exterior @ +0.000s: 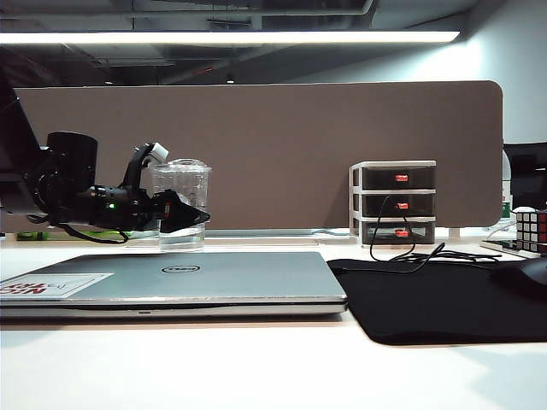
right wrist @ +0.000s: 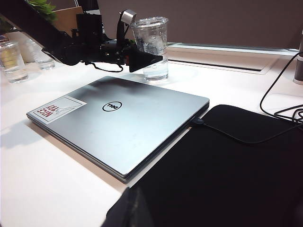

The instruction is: Pick up the coffee cup and place it on the right side of the laptop.

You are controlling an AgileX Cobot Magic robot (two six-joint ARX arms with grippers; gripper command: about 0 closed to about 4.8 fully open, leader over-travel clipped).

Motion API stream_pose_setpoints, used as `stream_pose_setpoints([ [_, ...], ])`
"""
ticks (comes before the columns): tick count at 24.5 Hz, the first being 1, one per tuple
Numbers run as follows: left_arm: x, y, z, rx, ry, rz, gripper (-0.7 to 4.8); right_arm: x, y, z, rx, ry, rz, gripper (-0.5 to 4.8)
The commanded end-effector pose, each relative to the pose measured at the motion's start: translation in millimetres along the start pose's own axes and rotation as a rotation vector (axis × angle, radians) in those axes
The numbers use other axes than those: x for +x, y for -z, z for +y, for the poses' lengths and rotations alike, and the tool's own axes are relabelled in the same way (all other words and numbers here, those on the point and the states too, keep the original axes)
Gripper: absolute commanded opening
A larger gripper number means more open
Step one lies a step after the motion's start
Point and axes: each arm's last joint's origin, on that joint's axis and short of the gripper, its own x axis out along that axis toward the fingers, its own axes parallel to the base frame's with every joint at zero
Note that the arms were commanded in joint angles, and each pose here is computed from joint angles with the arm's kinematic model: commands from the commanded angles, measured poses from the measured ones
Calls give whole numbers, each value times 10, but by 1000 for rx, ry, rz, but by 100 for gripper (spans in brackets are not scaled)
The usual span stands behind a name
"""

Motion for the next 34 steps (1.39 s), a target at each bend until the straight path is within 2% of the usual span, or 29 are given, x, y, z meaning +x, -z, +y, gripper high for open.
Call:
stream_pose_setpoints([
  [1, 22, -58, -4, 38, 0, -31, 479, 4, 11, -1, -5, -6, -4, -1],
  [5, 26, -89, -7, 65, 3, -54, 479, 4, 11, -1, -5, -6, -3, -1],
  [7, 26, -93, -10, 69, 12, -59, 408, 4, 11, -1, -5, -6, -4, -1],
  [8, 27, -93, -11, 69, 13, -59, 398, 4, 11, -1, -5, -6, -3, -1],
  [14, 49, -102, -31, 74, 19, -64, 398, 4, 11, -1, -5, -6, -3, -1],
  [17, 81, -132, -81, 93, 87, -88, 397, 4, 11, -1, -4, -6, -3, -1],
  [21, 160, -202, -153, 111, 110, -122, 392, 4, 11, -1, -4, -6, -3, -1],
  [24, 229, -249, -207, 122, 129, -137, 361, 3, 11, -2, -4, -6, -3, -1],
  [27, 337, -343, -283, 94, 162, -159, 358, 3, 11, -2, -4, -6, -3, -1],
  [31, 532, -508, -440, 109, 213, -195, 358, 3, 12, -2, -4, -6, -3, -1],
  [33, 707, -639, -604, 131, 260, -221, 358, 3, 11, -1, -4, -7, -3, -1],
  [34, 837, -729, -747, 134, 296, -236, 358, 3, 11, -1, -4, -6, -3, -1],
])
